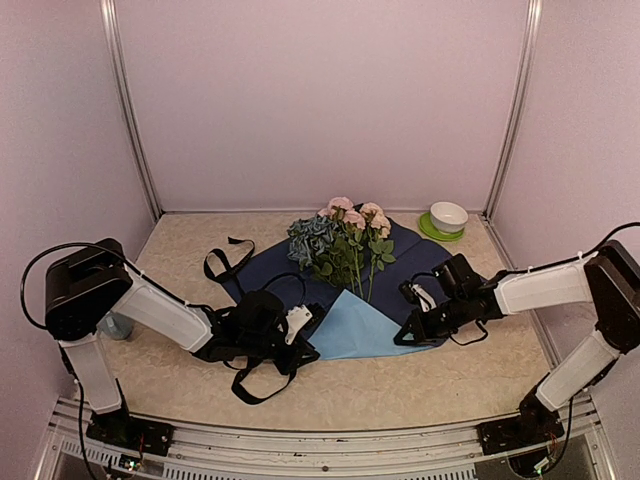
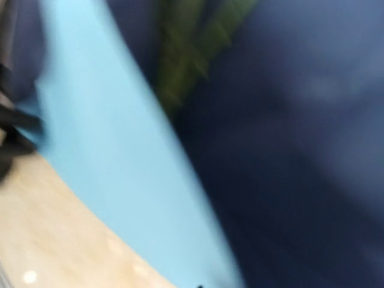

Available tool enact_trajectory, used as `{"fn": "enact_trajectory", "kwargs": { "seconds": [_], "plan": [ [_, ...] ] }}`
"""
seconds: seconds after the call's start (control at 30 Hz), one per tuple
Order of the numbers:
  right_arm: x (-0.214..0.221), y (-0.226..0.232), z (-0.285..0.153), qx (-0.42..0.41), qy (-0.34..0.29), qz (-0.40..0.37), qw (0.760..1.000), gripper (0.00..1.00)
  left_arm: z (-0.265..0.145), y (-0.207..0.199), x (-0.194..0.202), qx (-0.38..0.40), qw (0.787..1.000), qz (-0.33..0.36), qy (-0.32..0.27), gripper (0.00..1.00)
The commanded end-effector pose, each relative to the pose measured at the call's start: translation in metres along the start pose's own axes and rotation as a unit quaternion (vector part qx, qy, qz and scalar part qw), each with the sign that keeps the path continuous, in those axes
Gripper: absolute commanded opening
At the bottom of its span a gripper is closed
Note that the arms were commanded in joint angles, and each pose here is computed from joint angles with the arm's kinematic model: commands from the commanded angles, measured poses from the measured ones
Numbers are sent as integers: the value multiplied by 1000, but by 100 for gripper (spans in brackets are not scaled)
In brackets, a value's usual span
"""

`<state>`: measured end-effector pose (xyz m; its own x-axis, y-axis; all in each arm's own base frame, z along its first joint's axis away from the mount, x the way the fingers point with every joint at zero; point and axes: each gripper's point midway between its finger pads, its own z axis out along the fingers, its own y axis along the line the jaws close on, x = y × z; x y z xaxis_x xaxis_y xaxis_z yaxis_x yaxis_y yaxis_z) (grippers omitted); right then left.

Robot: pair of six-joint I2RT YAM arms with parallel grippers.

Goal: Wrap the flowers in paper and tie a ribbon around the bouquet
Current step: Press the fold line of the 1/4-folded wrapping paper.

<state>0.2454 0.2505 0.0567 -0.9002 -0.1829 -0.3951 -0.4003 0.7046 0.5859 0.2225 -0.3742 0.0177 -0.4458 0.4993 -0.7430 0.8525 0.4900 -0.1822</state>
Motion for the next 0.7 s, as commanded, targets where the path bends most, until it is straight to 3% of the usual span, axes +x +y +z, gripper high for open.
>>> {"fn": "enact_trajectory", "kwargs": {
  "seconds": [0.0,0.23,0.47,0.67],
  "plan": [
    [24,-18,9,4,41,17,999,0,-5,11,55,-19,995,-22,90,21],
    [43,-75,-5,58,31,93,993,0,-6,13,59,-21,995,-25,93,21],
    [52,-85,-20,94,18,107,990,0,-9,14,65,-23,994,-30,102,21],
    [60,-81,-18,76,22,115,990,0,-19,19,71,-45,992,-49,106,21]
  ]
}}
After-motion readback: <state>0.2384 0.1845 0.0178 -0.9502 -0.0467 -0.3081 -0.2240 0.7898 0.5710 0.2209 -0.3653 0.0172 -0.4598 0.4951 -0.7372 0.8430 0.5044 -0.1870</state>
